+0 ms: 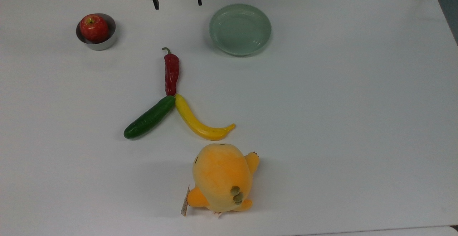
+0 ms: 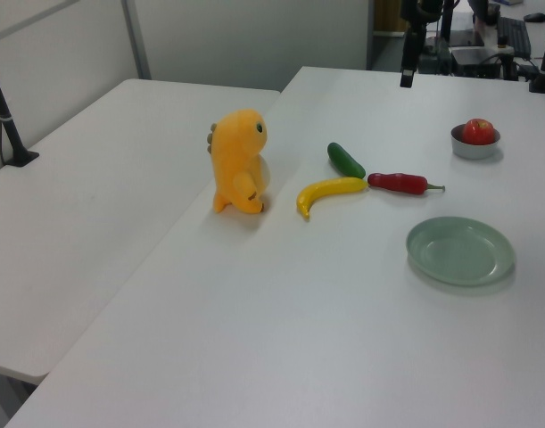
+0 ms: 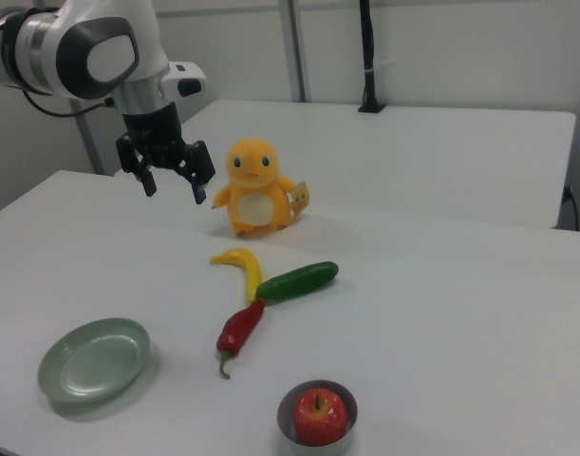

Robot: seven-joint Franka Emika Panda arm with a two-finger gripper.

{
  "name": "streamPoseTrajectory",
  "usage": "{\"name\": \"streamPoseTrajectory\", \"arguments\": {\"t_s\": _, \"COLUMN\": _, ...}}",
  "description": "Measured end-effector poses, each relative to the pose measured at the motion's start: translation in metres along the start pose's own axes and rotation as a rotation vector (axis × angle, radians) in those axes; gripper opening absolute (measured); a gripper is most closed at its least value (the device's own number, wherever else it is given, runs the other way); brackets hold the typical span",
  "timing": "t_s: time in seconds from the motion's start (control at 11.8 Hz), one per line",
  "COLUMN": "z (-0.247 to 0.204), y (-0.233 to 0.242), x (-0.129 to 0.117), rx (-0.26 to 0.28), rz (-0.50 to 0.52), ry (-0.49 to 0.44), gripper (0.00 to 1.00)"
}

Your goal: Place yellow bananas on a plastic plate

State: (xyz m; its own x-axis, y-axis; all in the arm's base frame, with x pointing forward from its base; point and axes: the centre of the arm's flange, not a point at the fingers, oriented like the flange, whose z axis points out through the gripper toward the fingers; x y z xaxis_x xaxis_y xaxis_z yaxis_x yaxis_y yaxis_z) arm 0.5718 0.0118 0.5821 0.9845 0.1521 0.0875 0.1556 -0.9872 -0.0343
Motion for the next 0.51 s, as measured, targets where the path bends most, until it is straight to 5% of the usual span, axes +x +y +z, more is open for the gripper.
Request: {"name": "streamPoseTrajectory", "arguments": {"t_s": 0.51, "z": -0.0003, "y": 0.0035, "x": -0.0005, "rx": -0.001, "rz": 0.006, "ry": 0.0, "gripper": 1.0}}
